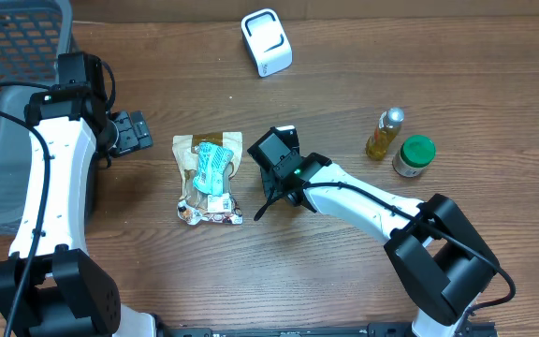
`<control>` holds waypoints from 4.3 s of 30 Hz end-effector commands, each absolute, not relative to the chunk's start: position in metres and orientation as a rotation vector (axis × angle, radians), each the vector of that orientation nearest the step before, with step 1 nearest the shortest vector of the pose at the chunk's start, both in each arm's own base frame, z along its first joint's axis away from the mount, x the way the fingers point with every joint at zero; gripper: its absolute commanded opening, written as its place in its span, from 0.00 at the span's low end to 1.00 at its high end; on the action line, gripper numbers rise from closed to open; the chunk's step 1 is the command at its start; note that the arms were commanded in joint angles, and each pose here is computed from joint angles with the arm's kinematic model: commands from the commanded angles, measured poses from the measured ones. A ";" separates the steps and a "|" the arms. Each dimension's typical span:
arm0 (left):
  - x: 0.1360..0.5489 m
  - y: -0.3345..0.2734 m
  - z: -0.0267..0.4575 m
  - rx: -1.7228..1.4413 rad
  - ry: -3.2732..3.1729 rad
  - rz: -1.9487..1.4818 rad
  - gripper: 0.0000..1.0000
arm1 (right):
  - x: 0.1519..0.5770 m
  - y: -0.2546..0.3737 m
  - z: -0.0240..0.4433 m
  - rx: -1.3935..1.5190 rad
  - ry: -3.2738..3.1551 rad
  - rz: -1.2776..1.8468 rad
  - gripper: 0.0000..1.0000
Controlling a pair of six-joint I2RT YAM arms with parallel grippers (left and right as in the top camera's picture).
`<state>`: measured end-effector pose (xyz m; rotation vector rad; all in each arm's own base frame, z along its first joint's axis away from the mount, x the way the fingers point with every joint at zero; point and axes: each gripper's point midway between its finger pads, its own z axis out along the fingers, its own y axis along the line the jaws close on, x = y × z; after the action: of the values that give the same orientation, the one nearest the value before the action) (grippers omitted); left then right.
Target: Scan the item barcode
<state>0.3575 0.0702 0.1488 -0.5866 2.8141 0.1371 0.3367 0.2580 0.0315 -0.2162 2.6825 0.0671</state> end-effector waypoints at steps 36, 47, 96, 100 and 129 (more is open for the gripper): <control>0.361 0.073 0.161 -0.570 2.781 0.153 1.00 | 0.408 0.208 0.058 0.185 2.561 0.235 1.00; 0.361 0.073 0.161 -0.570 2.781 0.153 1.00 | 0.384 0.187 0.042 0.196 2.690 0.138 0.19; 0.361 0.073 0.161 -0.571 2.780 0.153 1.00 | 0.364 0.237 0.065 -0.275 2.778 0.446 0.04; 0.361 0.073 0.161 -0.570 2.781 0.153 0.99 | 0.361 0.242 0.066 -0.355 2.769 0.479 0.04; 0.361 0.073 0.161 -0.570 2.781 0.153 0.99 | 0.347 0.268 0.068 -0.615 2.700 0.563 0.15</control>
<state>0.3575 0.0703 0.1488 -0.5867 2.8141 0.1376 0.3399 0.2627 0.0477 -0.6099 2.7601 0.5393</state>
